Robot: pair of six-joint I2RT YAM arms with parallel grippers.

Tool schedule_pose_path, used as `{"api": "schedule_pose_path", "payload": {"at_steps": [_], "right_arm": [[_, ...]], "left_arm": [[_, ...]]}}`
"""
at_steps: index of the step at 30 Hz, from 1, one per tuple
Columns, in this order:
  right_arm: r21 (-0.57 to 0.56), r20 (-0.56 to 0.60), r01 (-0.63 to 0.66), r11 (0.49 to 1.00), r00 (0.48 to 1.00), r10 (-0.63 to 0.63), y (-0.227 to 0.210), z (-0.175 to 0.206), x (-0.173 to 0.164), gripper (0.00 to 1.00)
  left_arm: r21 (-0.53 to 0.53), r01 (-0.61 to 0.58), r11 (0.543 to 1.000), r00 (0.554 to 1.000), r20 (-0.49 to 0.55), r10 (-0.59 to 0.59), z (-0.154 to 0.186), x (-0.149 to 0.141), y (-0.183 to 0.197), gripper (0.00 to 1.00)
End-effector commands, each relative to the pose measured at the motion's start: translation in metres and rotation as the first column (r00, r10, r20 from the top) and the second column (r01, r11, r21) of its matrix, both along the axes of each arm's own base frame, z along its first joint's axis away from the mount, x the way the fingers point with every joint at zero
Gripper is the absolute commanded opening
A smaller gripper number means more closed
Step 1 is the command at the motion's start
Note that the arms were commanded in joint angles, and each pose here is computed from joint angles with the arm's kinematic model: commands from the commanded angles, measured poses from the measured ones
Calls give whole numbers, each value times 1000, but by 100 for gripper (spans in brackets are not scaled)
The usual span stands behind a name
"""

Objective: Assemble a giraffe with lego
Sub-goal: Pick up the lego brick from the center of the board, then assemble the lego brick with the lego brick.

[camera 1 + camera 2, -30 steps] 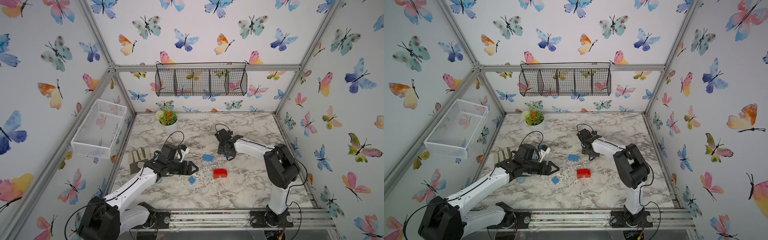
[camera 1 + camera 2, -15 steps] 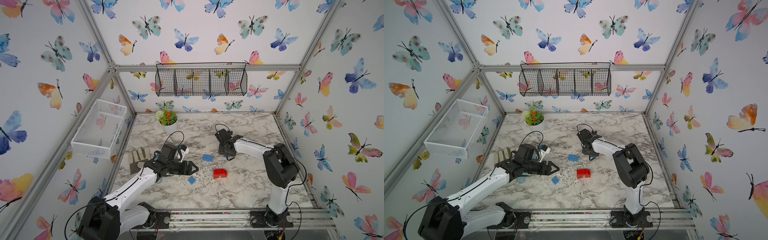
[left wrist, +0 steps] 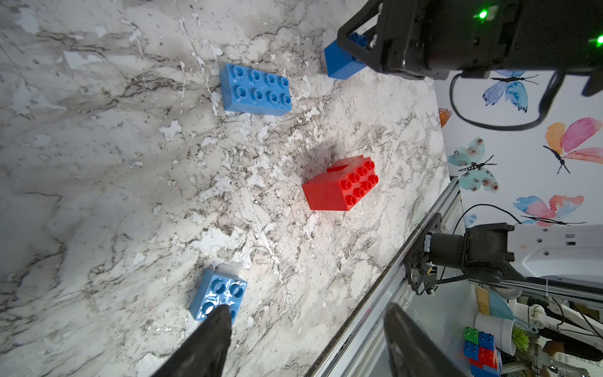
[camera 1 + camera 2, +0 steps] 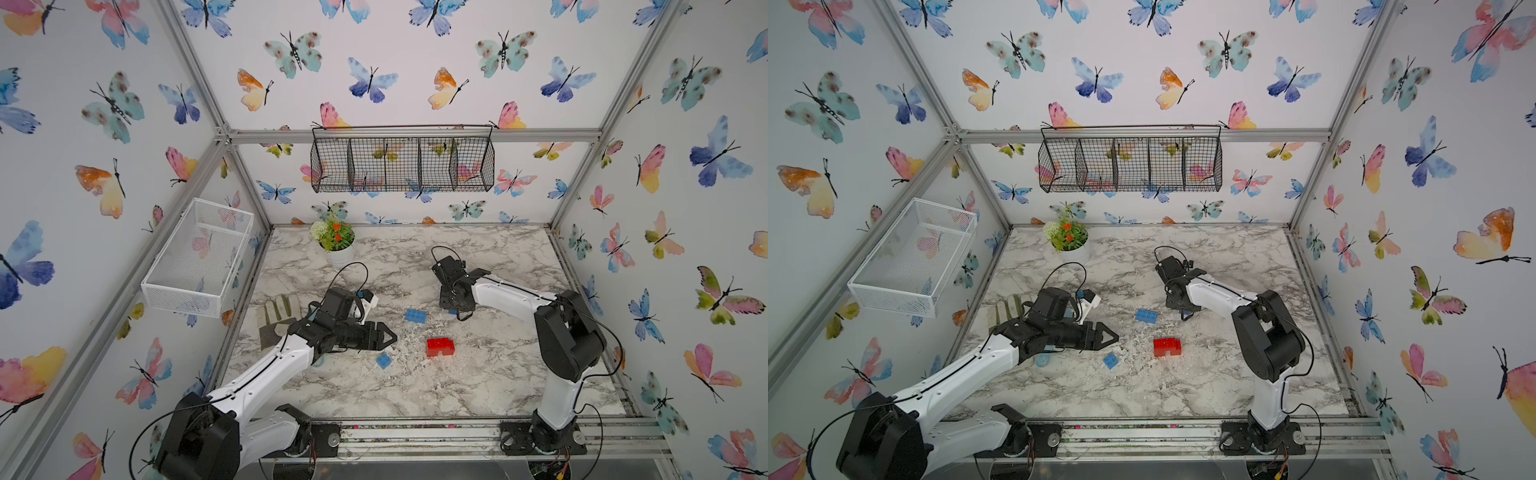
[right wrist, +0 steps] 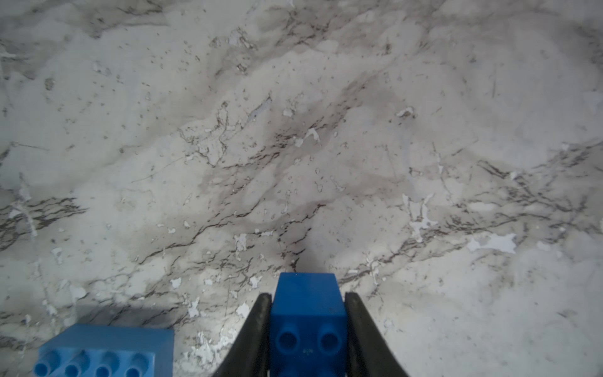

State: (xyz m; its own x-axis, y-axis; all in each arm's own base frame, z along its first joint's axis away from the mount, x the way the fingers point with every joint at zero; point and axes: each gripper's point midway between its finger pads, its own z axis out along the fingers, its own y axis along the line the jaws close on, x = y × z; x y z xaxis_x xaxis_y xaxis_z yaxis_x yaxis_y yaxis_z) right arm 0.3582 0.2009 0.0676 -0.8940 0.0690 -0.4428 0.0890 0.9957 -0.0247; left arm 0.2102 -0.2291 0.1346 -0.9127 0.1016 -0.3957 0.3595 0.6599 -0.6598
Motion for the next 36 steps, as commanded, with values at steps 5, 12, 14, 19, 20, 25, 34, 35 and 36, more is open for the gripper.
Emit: {"api": "schedule_pose_path", "payload": {"at_steps": [5,12,14,19,20,25,34,35,36], "right_arm": [[8,-10,-117,993,993,117,17,51,-35,27],[83,5,-185,979,983,185,43,89,-67,27],[96,-3,-198,976,980,199,49,94,-75,27],[85,-52,-232,969,970,237,59,95,-97,27],[79,-62,-236,969,969,241,60,94,-102,27],[80,-64,-231,970,970,236,62,93,-114,26],[77,-87,-228,971,968,235,72,69,-135,26],[72,-84,-228,971,969,234,72,67,-136,26],[70,-81,-227,971,969,233,72,66,-137,26]], "left_arm": [[-1,16,1000,1000,-1,-16,-3,-3,-2,74],[-2,14,1000,1000,4,-14,-1,-2,-1,74],[-2,15,1000,1000,3,-15,-2,-3,-2,74],[11,1,1000,1000,5,-1,-3,-1,1,74],[17,-2,1000,1000,4,2,-4,0,1,74],[24,-7,1000,1000,5,7,-5,1,3,74],[18,-8,1000,1000,11,8,-2,0,2,74],[18,-8,1000,1000,11,8,-2,0,2,74],[18,-6,1000,1000,12,6,-2,0,2,74]]}}
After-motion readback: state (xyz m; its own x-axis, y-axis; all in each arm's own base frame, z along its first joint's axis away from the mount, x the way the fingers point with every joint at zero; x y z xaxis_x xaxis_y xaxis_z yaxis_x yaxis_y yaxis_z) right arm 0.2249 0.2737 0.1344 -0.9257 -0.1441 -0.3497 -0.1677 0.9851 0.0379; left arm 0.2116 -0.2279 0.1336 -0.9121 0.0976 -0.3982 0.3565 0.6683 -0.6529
